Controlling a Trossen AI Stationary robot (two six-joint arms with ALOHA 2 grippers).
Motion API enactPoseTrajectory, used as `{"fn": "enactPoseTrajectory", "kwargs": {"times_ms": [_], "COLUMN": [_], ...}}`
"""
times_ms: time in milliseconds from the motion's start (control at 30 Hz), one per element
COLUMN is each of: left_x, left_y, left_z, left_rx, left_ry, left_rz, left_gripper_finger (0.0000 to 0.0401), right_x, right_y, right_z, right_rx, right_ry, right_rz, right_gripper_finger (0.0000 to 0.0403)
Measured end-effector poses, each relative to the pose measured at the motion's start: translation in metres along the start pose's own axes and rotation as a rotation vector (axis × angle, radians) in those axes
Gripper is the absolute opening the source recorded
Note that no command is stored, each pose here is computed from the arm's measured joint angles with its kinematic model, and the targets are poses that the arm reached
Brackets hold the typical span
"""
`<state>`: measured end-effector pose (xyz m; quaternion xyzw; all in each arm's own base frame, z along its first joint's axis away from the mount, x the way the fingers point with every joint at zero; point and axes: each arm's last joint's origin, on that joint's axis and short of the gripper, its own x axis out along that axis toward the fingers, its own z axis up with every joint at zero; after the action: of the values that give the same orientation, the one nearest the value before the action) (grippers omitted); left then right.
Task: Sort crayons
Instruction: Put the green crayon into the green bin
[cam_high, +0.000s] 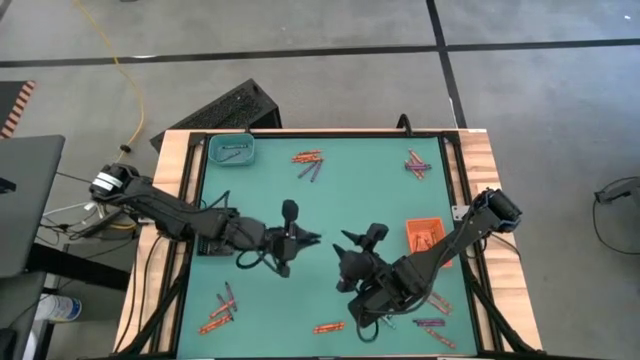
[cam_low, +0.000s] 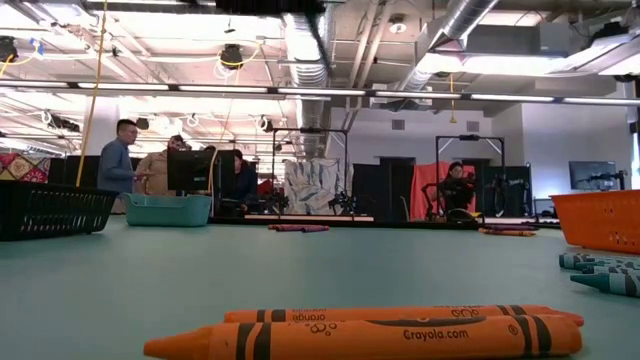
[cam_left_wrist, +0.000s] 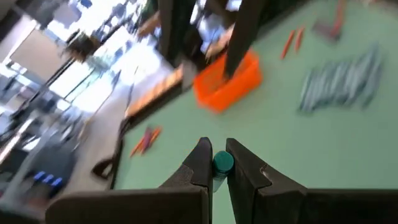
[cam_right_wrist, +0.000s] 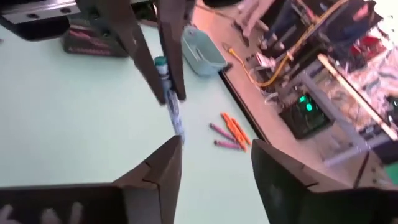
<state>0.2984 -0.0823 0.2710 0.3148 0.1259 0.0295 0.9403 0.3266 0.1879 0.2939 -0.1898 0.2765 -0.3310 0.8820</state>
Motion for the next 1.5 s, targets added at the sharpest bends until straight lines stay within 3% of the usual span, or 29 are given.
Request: {"fn": "enactPoseTrajectory", "kwargs": {"times_ms": [367,567,800,1133,1500], "left_x": [0.006,0.001,-0.013,-0.043,-0.065], "left_y": [0.039,0.076,0.119,0.168,0.183], "left_z": [-0.065,-0.112,-0.157,-0.209,-0.237], "left_rx": [0.133,0.117,0.103,-0.024,-0.149], "left_ry": [0.542,0.831,1.072,1.261,1.356], "left_rz": [0.145,0.194,0.231,0.259,0.225], "left_gripper_finger": [0.0007,0.0007,0.0007,0.0014,0.0016], "right_x": [0.001,0.002,-0.004,-0.017,-0.019], "right_y": [0.004,0.011,0.017,0.022,0.023], "right_z": [-0.039,-0.070,-0.097,-0.115,-0.122], "right_rx": [0.021,0.033,0.078,0.127,0.152], "right_ry": [0.142,0.190,0.194,0.177,0.180], "right_rz": [0.012,-0.002,-0.018,-0.003,-0.003], "right_gripper_finger": [0.0196,0.0191,0.0191,0.0191,0.0191]}}
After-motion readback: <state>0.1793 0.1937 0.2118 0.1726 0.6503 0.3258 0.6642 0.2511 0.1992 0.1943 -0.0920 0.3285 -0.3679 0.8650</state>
